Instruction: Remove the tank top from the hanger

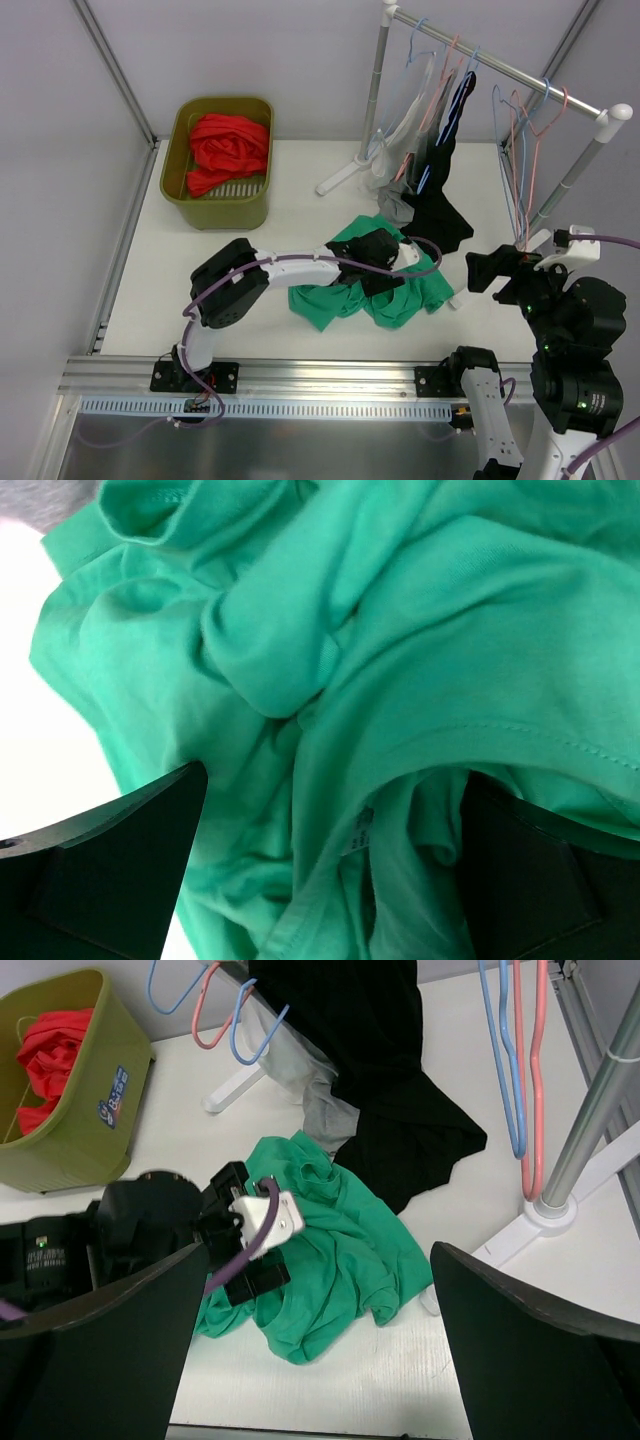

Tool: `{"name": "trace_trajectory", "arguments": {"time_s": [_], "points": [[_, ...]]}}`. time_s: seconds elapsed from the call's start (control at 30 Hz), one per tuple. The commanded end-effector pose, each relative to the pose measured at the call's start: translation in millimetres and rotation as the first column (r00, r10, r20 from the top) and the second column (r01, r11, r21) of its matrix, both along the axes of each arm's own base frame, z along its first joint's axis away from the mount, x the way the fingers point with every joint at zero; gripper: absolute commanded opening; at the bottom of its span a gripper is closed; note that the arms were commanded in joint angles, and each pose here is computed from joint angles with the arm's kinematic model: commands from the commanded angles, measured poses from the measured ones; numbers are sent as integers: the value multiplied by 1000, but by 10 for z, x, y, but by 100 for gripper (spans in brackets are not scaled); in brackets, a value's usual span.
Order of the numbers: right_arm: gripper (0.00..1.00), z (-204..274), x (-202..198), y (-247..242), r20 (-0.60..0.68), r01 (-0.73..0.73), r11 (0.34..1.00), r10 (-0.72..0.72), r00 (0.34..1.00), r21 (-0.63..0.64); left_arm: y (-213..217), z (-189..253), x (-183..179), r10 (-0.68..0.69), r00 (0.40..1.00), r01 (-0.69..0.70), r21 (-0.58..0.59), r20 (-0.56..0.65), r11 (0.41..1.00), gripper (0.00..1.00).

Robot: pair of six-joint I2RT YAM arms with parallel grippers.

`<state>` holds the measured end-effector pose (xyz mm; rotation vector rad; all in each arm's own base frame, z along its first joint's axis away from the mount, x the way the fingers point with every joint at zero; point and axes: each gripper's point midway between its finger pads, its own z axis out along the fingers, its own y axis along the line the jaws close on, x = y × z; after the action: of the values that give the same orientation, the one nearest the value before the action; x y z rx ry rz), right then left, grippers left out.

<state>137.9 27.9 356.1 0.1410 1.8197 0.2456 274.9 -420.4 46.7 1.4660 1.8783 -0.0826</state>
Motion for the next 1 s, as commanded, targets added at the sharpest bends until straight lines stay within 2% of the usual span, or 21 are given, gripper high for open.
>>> {"name": "trace_trajectory", "arguments": {"time_s": [0.0, 0.07, 0.2, 0.3, 0.37, 0.4, 0.47, 0.5, 0.53, 0.6, 0.73, 0.8, 0.87, 0.9, 0.97], "points": [[100, 103, 93, 88, 42, -60, 998, 60, 997, 1, -193, 63, -32, -77, 985, 57, -129, -157, 990, 99], [100, 104, 107, 162, 49, -100, 995, 99, 994, 17, -219, 24, -56, -111, 963, 70, -173, -244, 983, 99], [100, 99, 146, 289, 58, -173, 984, 170, 984, 43, -253, -200, -6, -79, 940, 36, -136, -331, 990, 99], [100, 94, 143, 299, 62, -179, 983, 176, 982, 41, -212, -388, -116, -49, 908, 11, -92, -416, 996, 99], [100, 102, 127, 292, 68, -175, 984, 173, 983, 36, -214, -448, -258, -53, 875, 4, -102, -481, 995, 87], [99, 108, 115, 293, 72, -175, 984, 173, 982, 35, -169, -508, -333, -45, 858, -4, -94, -511, 996, 78], [99, 119, 99, 300, 81, -179, 983, 176, 981, 33, -124, -531, -432, -16, 837, -38, -86, -547, 996, 50], [99, 121, 94, 302, 83, -180, 983, 177, 981, 32, -52, -529, -490, 10, 839, -56, -68, -545, 996, 23], [100, 134, 76, 307, 90, -182, 983, 179, 980, 31, -21, -514, -533, 35, 836, -81, -60, -547, 995, 13], [99, 145, 60, 314, 96, -185, 982, 181, 979, 31, 92, -402, -608, 84, 860, -120, -39, -503, 992, 0], [100, 167, 31, 315, 111, -184, 983, 180, 978, 28, 251, 35, -738, 167, 884, -224, -84, -436, 971, 0], [99, 179, 21, 313, 120, -180, 983, 176, 977, 29, 356, 464, -725, 195, 904, -275, -169, -380, 947, 0], [99, 190, 11, 311, 131, -177, 984, 172, 976, 30, 463, 793, -669, 256, 905, -347, -242, -339, 906, 0], [100, 183, 16, 309, 131, -175, 984, 170, 977, 32, 551, 1139, -654, 269, 910, -369, -321, -316, 872, 0], [99, 192, 15, 307, 136, -172, 984, 165, 977, 38, 725, 1506, -547, 349, 898, -434, -401, -269, 807, 0]]}}
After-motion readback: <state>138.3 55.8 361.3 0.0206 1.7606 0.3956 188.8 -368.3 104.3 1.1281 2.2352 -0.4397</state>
